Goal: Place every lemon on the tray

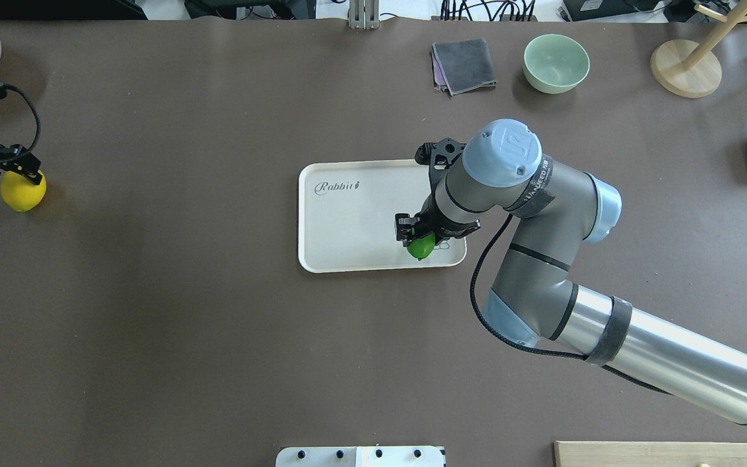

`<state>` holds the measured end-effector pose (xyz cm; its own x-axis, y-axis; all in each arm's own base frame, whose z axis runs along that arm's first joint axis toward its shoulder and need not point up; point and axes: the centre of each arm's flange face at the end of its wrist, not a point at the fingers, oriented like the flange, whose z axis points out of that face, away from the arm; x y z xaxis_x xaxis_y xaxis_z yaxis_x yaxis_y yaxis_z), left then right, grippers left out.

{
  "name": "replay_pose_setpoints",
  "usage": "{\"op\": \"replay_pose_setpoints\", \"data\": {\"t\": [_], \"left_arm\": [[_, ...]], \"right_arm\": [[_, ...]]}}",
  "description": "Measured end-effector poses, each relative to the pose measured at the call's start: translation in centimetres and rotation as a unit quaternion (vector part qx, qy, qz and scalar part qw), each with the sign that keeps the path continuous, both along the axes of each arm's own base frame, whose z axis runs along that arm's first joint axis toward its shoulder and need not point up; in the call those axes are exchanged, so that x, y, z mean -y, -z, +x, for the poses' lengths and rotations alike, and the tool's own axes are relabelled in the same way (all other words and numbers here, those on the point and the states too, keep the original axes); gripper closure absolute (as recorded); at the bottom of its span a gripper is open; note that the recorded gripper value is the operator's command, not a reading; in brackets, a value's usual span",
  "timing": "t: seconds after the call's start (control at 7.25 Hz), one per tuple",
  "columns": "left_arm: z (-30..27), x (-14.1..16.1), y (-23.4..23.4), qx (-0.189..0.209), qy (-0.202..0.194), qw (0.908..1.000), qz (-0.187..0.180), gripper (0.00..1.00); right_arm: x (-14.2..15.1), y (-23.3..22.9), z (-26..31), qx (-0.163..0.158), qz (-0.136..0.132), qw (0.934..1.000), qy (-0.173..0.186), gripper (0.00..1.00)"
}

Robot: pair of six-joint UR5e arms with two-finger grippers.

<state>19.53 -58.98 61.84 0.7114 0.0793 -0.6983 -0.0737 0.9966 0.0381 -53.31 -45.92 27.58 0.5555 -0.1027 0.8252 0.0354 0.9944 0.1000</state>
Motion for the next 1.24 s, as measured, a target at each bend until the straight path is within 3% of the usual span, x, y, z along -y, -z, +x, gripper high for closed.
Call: {"op": "replay_pose_setpoints", "data": {"t": [0.14, 0.28, 0.41, 0.55, 0.69, 0.97, 1.24], "left_arm": [[-0.1, -0.3, -0.2, -0.002, 0.003, 1.0000, -0.001, 1.00], [0.0, -0.4, -0.2, -0.005, 0.010, 0.9999, -0.005, 1.00], [0.2, -0.2, 0.8, -0.011, 0.016, 0.9998, -0.005, 1.00], [0.6, 0.0, 3.4, -0.030, 0.017, 0.9994, -0.005, 1.00], [1.2, 0.3, 7.9, -0.061, 0.022, 0.9977, -0.017, 1.00], [4.4, 1.7, 18.5, -0.107, 0.054, 0.9915, -0.051, 1.00], [14.3, 0.7, 28.7, -0.123, 0.078, 0.9854, -0.088, 1.00]], "right_arm": [[-0.1, 0.1, -0.2, 0.000, 0.000, 1.0000, 0.000, 1.00], [-0.2, 0.1, -0.3, 0.000, -0.001, 1.0000, -0.001, 1.00], [-0.2, 0.3, -0.3, 0.001, -0.001, 1.0000, -0.003, 0.84], [0.0, 0.7, -0.4, 0.000, 0.001, 1.0000, -0.008, 0.48], [0.2, 1.0, -0.4, -0.001, 0.002, 0.9998, -0.018, 0.02], [0.6, 1.1, -0.2, -0.005, 0.000, 0.9992, -0.040, 0.01], [2.0, 1.0, 1.4, -0.004, 0.000, 0.9984, -0.056, 0.00]]}}
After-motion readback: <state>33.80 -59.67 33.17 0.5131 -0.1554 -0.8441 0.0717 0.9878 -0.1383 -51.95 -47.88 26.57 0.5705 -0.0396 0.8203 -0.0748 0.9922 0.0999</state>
